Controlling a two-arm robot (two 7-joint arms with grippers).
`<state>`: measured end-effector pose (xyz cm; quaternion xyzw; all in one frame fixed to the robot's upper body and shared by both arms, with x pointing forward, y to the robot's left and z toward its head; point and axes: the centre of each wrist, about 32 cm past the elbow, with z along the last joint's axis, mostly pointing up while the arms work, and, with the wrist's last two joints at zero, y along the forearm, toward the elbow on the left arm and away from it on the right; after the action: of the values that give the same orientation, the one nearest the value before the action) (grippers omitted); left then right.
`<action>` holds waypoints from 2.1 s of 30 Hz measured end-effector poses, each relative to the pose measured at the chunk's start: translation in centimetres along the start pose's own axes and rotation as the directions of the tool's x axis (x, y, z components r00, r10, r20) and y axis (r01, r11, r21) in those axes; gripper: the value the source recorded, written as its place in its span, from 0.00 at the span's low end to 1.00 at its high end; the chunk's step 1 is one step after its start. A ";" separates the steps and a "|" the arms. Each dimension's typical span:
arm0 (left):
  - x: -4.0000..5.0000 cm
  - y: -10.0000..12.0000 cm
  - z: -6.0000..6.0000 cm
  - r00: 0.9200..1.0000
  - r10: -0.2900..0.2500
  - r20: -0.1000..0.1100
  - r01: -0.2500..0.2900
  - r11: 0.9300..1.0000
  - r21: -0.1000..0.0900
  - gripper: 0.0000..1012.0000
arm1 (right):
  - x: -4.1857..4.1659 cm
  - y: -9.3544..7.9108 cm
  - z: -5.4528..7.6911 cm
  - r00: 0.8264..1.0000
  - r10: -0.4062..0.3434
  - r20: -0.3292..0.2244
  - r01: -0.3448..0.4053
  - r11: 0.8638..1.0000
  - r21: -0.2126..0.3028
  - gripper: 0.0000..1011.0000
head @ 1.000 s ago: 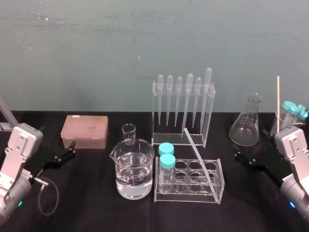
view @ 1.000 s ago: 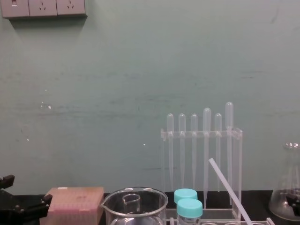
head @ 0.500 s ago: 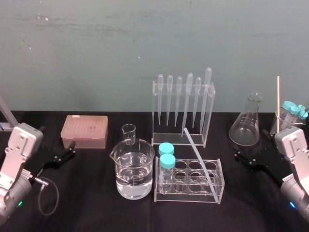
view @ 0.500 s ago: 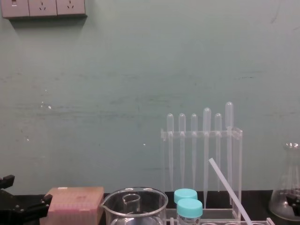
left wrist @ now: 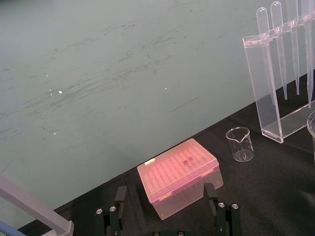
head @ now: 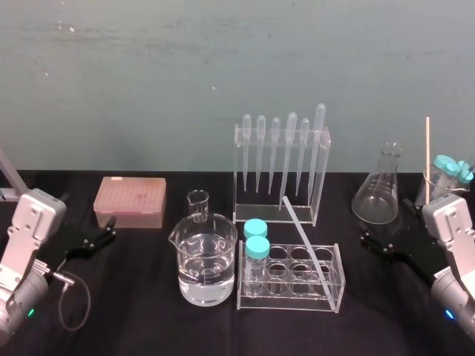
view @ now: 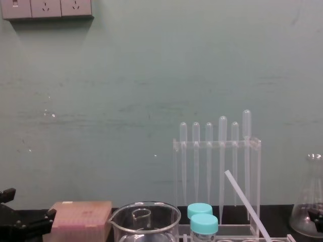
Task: Pick up the stirring rod with one hand, then place it down.
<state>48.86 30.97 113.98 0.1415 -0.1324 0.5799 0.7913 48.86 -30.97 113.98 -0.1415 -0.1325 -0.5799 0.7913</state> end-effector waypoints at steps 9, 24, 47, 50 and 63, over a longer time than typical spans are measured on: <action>0.00 0.0 0.0 1.000 0.000 0.000 0.000 1.000 0.000 0.99 | 0.00 0.0 0.0 1.000 0.000 0.000 0.000 1.000 0.000 0.99; 0.00 0.0 0.0 1.000 0.000 0.000 0.000 1.000 0.000 0.99 | 0.00 0.0 0.0 1.000 0.000 0.000 0.000 1.000 0.000 0.99; 0.00 0.0 0.0 1.000 0.000 0.000 0.000 1.000 0.000 0.99 | -0.06 0.5 1.1 0.997 -0.071 0.042 0.057 0.961 0.272 0.99; 0.00 0.0 0.0 1.000 0.000 0.000 0.000 1.000 0.000 0.99 | -0.28 1.1 1.8 0.998 -0.029 0.051 0.010 0.942 0.336 0.99; 0.00 0.0 0.0 1.000 0.000 0.000 0.000 1.000 0.000 0.99 | -1.10 3.7 3.9 0.930 0.361 -0.067 -0.316 0.880 0.355 0.99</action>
<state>48.86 30.97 113.98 0.1415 -0.1325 0.5799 0.7913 51.86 -27.48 116.90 0.0137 -0.1508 -0.4090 0.8999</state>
